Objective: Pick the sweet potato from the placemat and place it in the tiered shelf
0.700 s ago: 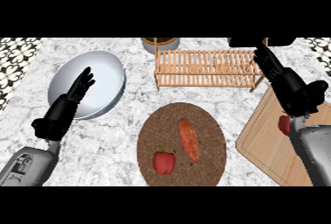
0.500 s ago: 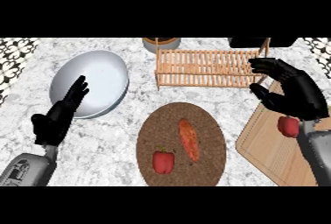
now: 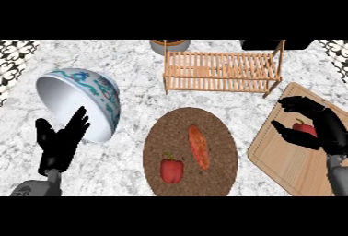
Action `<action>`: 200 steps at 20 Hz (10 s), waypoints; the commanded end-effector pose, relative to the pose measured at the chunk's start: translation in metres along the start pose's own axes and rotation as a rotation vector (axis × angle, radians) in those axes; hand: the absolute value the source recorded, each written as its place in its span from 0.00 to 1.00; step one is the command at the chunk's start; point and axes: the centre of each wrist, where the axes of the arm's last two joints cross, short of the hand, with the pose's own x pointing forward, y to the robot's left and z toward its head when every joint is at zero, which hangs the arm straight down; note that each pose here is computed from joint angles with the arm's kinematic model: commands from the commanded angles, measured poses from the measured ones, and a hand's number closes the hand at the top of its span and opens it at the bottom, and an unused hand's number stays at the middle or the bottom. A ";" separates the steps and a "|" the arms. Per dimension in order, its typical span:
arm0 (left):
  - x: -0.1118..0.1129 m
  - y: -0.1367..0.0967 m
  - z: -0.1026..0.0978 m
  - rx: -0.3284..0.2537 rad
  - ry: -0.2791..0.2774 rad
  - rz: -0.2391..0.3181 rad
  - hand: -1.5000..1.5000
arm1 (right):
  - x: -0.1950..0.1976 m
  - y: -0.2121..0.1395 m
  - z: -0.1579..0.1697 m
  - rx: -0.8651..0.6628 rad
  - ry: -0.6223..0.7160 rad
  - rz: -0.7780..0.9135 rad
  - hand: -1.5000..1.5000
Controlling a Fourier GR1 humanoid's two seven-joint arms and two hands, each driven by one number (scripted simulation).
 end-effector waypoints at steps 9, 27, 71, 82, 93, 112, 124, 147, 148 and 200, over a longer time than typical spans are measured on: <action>0.000 0.000 0.007 0.004 0.076 0.025 0.50 | 0.064 -0.006 0.020 0.378 -0.043 0.059 0.00; 0.006 -0.004 0.006 -0.005 0.076 0.035 0.50 | 0.182 0.128 -0.005 0.334 0.221 0.408 0.00; -0.007 0.011 -0.011 0.006 0.085 0.041 0.50 | 0.087 0.224 0.006 0.272 0.369 0.671 0.00; 0.009 -0.007 0.002 -0.015 0.064 0.028 0.50 | 0.057 0.255 0.015 0.564 0.329 0.763 1.00; -0.008 0.004 0.002 -0.003 0.073 0.035 0.50 | 0.083 0.253 0.012 0.469 0.120 0.628 1.00; -0.006 0.002 0.010 0.006 0.087 0.056 0.50 | 0.275 0.220 0.081 -0.035 -0.199 0.460 1.00; -0.017 0.004 0.004 0.023 0.084 0.040 0.50 | 0.361 0.128 0.058 -0.206 -0.164 0.456 1.00; -0.002 -0.008 0.010 -0.006 0.057 0.033 0.50 | 0.372 0.047 -0.088 -0.186 -0.109 0.554 1.00; 0.015 0.003 -0.001 0.004 0.077 0.022 0.50 | 0.389 0.033 -0.092 -0.204 -0.128 0.534 1.00; 0.008 0.010 0.005 0.009 0.069 0.026 0.50 | 0.339 -0.067 -0.140 -0.664 -0.113 -0.113 0.00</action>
